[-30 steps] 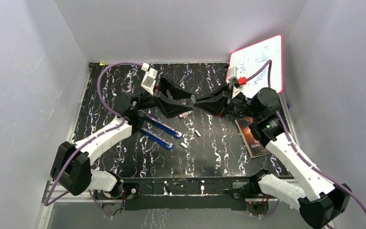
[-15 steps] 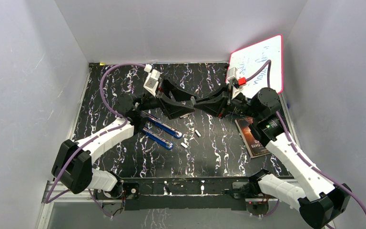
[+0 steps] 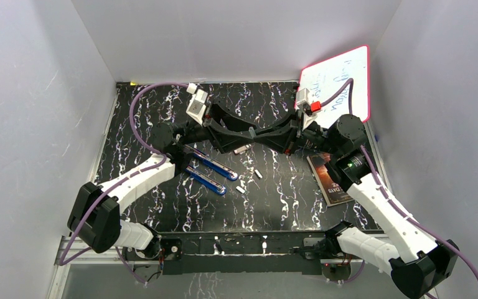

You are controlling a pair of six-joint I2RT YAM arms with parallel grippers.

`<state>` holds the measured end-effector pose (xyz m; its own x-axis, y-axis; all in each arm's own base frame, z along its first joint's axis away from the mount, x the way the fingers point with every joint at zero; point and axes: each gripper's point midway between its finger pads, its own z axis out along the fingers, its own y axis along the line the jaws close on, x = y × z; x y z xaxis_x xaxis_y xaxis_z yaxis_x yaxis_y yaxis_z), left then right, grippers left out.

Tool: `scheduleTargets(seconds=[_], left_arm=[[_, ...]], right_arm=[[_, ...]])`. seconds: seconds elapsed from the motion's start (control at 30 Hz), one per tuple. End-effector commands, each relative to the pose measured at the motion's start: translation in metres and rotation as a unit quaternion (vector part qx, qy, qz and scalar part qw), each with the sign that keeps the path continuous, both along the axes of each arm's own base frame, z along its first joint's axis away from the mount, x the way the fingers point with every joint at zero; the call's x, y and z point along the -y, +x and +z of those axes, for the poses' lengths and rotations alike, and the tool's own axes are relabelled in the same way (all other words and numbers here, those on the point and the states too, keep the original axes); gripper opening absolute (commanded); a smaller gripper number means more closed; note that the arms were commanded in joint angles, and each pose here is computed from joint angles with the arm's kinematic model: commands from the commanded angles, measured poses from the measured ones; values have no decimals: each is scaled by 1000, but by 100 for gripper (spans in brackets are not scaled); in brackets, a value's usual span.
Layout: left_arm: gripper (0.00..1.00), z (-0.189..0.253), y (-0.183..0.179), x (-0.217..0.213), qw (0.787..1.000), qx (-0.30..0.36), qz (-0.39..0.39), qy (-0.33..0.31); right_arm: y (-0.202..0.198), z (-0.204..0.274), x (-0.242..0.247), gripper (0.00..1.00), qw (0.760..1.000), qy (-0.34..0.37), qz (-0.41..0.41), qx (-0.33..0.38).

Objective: Load the staples into the stapler

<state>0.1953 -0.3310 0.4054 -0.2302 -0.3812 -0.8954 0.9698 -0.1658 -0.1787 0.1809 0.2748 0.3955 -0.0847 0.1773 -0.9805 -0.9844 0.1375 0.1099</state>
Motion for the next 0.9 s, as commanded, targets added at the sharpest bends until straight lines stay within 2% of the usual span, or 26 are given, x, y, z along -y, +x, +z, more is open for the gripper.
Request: scheduleTargets(seconds=[0.0,0.33,0.53,0.6,0.67,0.7,0.77,0.87], left_arm=[[45,47,-24,-17,993,87,-4,-75],[24,48,-25,-17,994,78,-8,-78],[8,47,-25,-17,994,73,-10,-77],[3,47,-26,-17,994,73,-10,-77],[0,47,-26,-17,994,75,-11,-77],[0,46,-27,-17,994,77,-11,-76],[0,45,-28,-18,994,82,-11,-73],[0,38,-27,-16,994,96,-8,-55]], right_arm=[[-8,21,5,3,999,16,2,29],[-7,22,6,3,999,18,-3,32],[-5,24,7,5,999,19,-13,30],[-5,24,7,20,999,18,-13,28],[-7,24,8,45,999,17,-10,30],[-10,24,8,52,999,16,-7,32],[-12,24,11,60,999,7,-9,37],[-9,27,17,65,998,-5,-37,46]])
